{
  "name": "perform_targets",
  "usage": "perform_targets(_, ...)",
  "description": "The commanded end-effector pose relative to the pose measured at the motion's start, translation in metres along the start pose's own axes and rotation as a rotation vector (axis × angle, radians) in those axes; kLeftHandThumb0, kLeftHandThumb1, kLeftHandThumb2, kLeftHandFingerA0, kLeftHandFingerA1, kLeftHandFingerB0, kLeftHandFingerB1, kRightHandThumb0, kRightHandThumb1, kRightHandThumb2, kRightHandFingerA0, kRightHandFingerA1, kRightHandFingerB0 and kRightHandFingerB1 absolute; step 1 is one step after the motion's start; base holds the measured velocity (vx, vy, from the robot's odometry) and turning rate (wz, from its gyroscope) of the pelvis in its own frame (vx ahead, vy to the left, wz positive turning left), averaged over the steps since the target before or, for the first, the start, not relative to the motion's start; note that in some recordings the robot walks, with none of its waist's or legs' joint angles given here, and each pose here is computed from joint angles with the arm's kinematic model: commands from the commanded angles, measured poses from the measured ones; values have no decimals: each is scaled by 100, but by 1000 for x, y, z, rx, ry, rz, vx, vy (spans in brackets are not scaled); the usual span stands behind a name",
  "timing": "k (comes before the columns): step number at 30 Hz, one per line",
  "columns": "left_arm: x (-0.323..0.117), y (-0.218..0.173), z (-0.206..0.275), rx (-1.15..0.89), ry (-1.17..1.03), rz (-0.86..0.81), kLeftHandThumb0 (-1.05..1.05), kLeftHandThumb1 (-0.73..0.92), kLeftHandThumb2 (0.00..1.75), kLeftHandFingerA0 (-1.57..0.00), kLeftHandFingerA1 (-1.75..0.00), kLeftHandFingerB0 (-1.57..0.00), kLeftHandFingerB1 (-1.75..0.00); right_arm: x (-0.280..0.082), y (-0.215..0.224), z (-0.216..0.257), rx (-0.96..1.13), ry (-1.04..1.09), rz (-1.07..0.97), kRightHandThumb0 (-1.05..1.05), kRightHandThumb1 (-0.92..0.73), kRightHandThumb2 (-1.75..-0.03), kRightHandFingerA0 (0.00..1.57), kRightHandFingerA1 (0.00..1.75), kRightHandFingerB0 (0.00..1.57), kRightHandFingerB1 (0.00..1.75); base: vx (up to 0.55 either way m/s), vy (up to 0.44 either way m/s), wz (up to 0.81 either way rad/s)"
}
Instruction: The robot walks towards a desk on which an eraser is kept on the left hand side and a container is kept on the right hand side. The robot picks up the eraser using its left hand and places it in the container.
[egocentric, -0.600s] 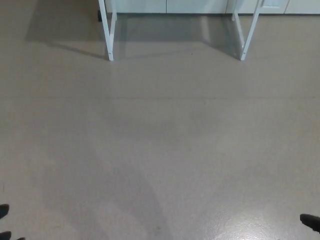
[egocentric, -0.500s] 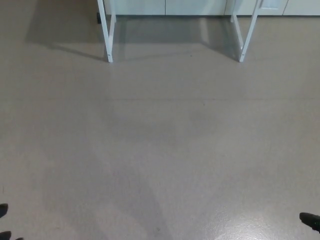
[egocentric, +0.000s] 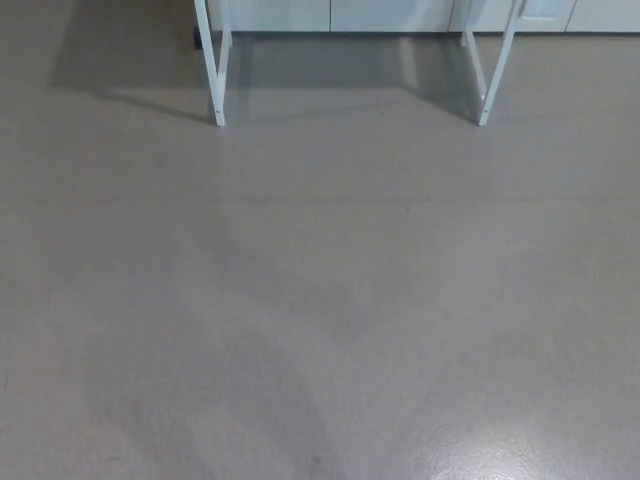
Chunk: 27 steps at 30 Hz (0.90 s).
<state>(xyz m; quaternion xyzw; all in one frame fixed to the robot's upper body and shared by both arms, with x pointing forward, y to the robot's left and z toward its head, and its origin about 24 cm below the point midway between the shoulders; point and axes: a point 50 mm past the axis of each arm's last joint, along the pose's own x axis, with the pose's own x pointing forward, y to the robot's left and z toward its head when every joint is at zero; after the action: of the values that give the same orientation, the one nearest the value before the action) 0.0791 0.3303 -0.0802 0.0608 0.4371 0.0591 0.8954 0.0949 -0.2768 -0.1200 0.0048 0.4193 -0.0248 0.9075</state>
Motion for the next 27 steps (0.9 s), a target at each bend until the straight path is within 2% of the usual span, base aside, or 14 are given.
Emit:
perform_targets(1,-2,5,5,18,-38,6,-6,40,85,-28,-55,-16,-49,-2,-2,4,-13,-47,6,-26,-30,-82,41,66,18,54,0,0,0)
perform_targets(11,0,5,14,42,-54,10,-7,40,85,-33,-57,-18,-49,2,0,12,-36,-69,16,-27,-32,-83,36,64,18,54,-3,2,5)
perform_targets(16,1,4,17,67,-47,6,-8,40,85,-33,-57,-17,-49,5,1,14,-46,-58,0,-26,-31,-83,41,66,19,55,58,162,-13)
perform_targets(17,2,4,17,66,-43,8,-11,56,56,-43,-40,-30,-33,5,1,14,-38,-60,1,-25,-31,-82,41,66,19,55,143,319,84)
perform_targets(18,2,4,17,66,-42,9,-11,56,56,-43,-40,-30,-33,6,1,14,-37,-60,1,-25,-31,-82,41,66,19,55,56,97,-64)
perform_targets(20,1,3,16,72,-43,8,-11,56,56,-43,-40,-30,-33,5,2,14,-38,-59,3,-25,-31,-83,42,67,19,55,69,111,-10)
perform_targets(21,2,2,16,84,-46,9,-9,39,85,-33,-57,-18,-49,6,2,14,-43,-59,2,-25,-31,-83,42,67,19,55,147,231,6)
perform_targets(27,1,4,15,85,-66,42,-9,41,85,-27,-55,-12,-47,7,0,16,-57,-62,-9,-29,-30,-83,40,66,21,55,209,109,6)
